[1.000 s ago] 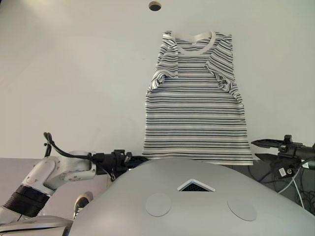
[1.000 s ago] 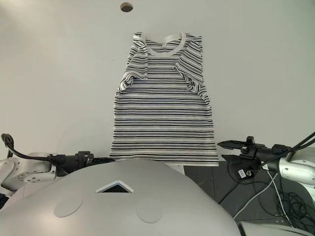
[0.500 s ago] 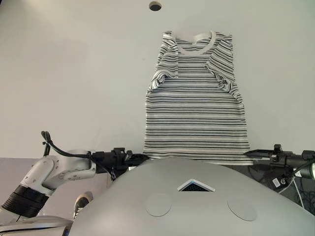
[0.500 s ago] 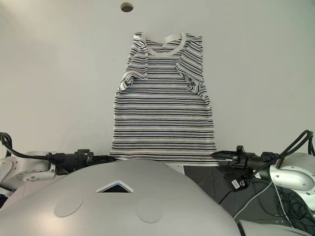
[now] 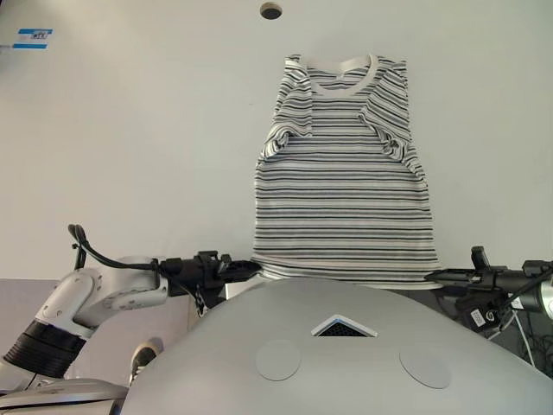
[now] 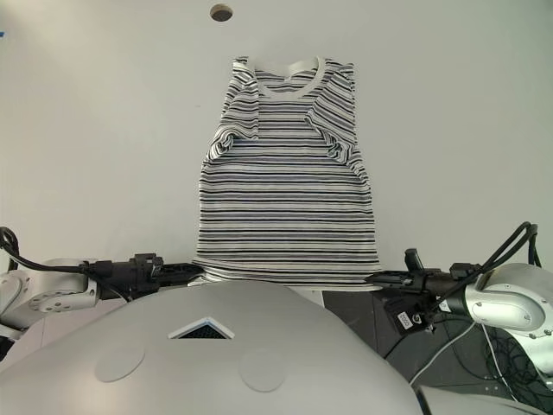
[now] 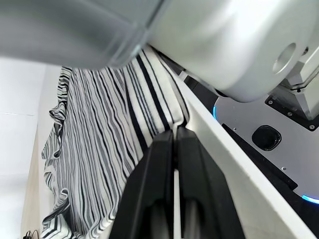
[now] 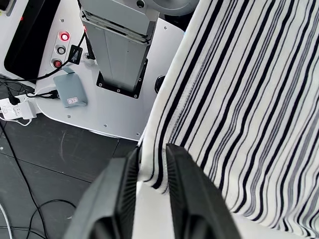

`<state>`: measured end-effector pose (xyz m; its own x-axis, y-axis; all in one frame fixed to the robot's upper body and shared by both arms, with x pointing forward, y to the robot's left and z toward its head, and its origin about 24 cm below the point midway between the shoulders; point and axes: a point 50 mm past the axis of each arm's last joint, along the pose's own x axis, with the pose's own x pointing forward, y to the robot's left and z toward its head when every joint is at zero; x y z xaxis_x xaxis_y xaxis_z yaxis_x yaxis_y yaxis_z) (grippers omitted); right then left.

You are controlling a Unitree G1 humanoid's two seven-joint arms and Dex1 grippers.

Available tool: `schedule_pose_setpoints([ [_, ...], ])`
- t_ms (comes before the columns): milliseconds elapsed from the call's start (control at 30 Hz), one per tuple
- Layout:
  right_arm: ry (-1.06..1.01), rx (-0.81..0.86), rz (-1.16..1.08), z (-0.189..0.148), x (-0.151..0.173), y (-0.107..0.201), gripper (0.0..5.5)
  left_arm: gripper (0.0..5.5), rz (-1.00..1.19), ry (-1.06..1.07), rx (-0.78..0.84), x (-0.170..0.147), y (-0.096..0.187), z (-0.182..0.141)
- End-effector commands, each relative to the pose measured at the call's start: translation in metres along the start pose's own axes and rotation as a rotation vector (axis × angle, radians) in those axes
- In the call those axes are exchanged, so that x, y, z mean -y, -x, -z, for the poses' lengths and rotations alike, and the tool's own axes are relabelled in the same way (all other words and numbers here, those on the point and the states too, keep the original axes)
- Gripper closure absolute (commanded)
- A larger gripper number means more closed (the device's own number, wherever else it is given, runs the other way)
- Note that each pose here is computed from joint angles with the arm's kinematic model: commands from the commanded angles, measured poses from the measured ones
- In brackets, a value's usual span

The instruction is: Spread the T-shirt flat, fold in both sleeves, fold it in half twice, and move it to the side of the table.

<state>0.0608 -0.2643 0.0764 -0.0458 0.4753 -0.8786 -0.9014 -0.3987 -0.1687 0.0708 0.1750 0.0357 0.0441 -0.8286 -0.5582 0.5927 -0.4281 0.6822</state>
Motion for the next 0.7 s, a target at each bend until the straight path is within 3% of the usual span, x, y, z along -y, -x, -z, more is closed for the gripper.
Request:
schedule_pose_setpoints([
  [33, -0.020, -0.001, -0.004, 0.001, -0.001, 0.000, 5.39, 5.50, 0.012, -0.007, -0.014, 0.000, 0.001, 0.004],
  [400, -0.090, 0.047, 0.068, 0.000, 0.003, 0.004, 5.47, 5.50, -0.026, -0.001, -0.011, -0.015, 0.006, 0.008],
  [600, -0.108, 0.127, 0.279, -0.004, 0.016, 0.026, 5.47, 5.50, -0.148, 0.212, 0.012, -0.048, 0.028, 0.004],
  [700, -0.103, 0.180, 0.363, -0.009, 0.020, 0.035, 5.47, 5.50, -0.156, 0.346, 0.034, -0.050, 0.037, 0.005],
])
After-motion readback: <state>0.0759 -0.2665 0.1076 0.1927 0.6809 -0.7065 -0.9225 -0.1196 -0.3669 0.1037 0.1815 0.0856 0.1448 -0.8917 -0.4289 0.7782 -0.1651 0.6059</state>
